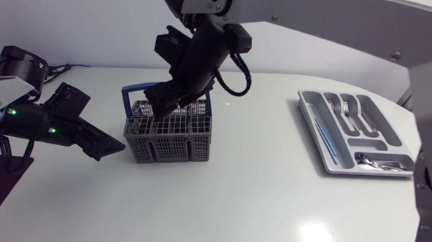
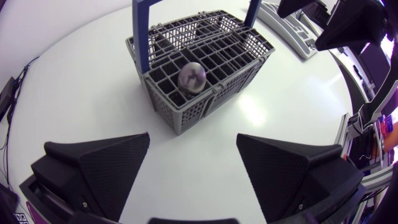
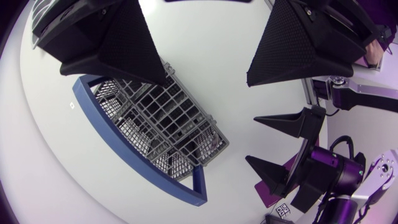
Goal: Unload the cutlery basket into the drawer organizer.
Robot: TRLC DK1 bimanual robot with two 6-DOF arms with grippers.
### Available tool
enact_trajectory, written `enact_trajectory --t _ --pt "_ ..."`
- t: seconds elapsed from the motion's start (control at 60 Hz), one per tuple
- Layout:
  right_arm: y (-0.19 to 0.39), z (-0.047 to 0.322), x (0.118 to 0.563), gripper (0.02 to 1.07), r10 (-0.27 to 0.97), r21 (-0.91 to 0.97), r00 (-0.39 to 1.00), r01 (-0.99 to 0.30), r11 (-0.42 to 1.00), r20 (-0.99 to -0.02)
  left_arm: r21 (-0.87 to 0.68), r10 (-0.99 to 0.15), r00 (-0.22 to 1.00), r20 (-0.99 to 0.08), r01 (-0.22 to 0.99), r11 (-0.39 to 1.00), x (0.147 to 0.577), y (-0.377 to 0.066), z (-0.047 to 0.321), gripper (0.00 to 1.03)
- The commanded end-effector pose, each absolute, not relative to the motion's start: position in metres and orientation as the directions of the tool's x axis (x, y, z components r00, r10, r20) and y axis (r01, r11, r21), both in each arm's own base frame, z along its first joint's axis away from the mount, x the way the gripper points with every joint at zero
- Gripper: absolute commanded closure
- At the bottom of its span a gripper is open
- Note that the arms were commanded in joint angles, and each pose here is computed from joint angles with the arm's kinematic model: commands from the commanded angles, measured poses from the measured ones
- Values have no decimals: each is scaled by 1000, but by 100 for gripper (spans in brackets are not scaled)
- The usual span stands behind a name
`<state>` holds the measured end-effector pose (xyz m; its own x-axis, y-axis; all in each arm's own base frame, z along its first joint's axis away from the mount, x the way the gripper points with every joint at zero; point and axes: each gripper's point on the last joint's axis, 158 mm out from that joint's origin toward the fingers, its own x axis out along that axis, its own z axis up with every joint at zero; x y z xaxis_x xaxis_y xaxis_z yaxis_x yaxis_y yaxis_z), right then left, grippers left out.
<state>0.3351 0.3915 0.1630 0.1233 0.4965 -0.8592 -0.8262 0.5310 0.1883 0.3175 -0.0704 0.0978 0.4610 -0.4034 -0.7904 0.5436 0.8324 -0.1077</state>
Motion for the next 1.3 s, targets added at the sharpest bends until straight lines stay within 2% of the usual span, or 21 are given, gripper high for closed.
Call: enact_trajectory --t 0.0,0.533,0.633,0.7,1.283 --pt "404 144 336 13 481 225 94 -796 563 -872 -98 -409 460 -788 562 821 310 -68 93 5" --pt "455 118 346 16 543 341 60 -719 605 -838 -83 -420 490 -764 572 816 306 -66 93 5" --pt "463 111 344 17 549 342 70 -715 610 -833 -75 -420 499 -758 572 816 305 -66 93 5" --pt "466 108 344 21 553 346 76 -707 617 -830 -72 -420 503 -755 573 816 306 -66 92 5" --pt "481 99 346 22 575 304 194 -693 654 -795 -79 -423 503 -753 570 818 305 -64 88 5"
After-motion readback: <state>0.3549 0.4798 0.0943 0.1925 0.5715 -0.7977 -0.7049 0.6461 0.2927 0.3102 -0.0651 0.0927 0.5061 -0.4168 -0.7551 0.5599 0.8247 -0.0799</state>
